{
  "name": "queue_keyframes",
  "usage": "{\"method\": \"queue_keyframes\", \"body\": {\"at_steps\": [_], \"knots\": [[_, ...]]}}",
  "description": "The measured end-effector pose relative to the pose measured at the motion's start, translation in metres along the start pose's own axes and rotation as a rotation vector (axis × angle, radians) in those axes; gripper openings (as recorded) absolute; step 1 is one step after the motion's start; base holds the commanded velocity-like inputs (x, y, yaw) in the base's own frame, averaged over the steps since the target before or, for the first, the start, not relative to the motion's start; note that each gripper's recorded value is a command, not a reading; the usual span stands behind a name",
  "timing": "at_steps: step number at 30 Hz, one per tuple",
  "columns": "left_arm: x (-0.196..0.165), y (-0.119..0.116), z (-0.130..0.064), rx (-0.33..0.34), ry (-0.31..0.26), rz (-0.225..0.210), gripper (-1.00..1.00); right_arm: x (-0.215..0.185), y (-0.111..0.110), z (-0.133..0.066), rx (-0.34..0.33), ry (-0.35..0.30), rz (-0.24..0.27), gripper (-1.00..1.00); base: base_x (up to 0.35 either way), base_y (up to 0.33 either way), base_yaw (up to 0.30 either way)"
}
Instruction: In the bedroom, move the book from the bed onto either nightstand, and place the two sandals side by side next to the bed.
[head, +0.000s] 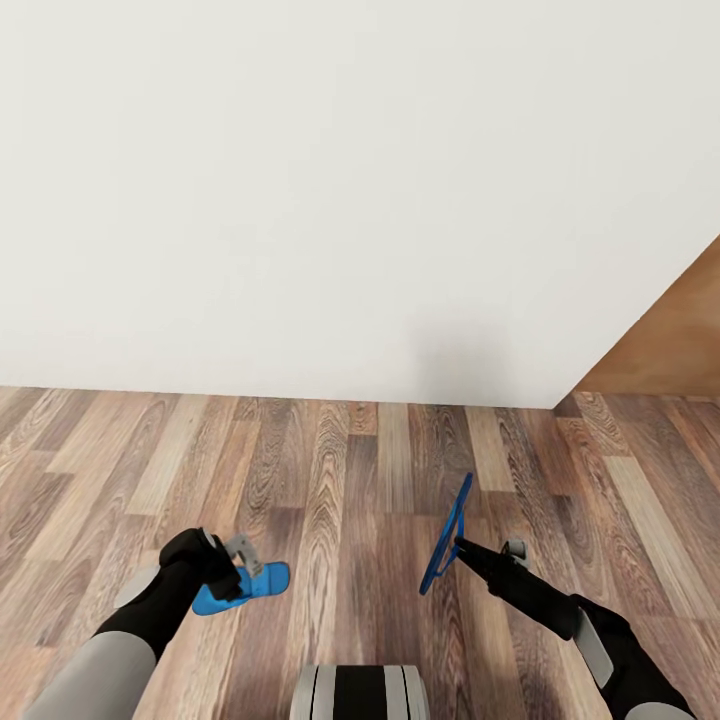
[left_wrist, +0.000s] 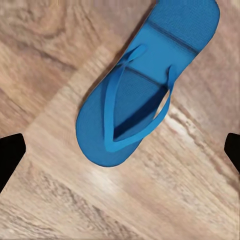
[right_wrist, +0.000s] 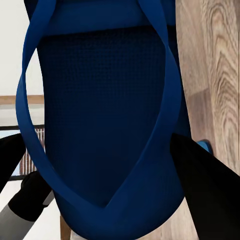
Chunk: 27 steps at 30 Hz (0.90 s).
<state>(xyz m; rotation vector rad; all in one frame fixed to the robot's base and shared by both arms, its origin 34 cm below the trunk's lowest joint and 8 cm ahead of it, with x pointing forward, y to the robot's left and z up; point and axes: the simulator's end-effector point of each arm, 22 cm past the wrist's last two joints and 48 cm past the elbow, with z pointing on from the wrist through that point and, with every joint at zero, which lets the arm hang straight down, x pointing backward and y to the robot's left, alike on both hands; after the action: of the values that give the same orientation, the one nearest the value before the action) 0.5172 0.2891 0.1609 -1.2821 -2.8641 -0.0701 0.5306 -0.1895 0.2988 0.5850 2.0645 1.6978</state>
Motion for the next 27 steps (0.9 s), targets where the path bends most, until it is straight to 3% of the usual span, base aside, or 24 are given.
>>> {"method": "queue_keyframes", "body": {"at_steps": [19, 27], "knots": [[-0.005, 0.036, -0.009, -0.167, 0.023, 0.071, 1.00, 0.000, 0.000, 0.000, -0.001, -0.001, -0.001, -1.00, 0.000, 0.000, 0.000], [-0.001, 0.042, -0.010, -0.193, 0.046, 0.102, 1.00, 0.000, 0.000, 0.000, -0.001, -0.001, -0.001, -1.00, 0.000, 0.000, 0.000]]}}
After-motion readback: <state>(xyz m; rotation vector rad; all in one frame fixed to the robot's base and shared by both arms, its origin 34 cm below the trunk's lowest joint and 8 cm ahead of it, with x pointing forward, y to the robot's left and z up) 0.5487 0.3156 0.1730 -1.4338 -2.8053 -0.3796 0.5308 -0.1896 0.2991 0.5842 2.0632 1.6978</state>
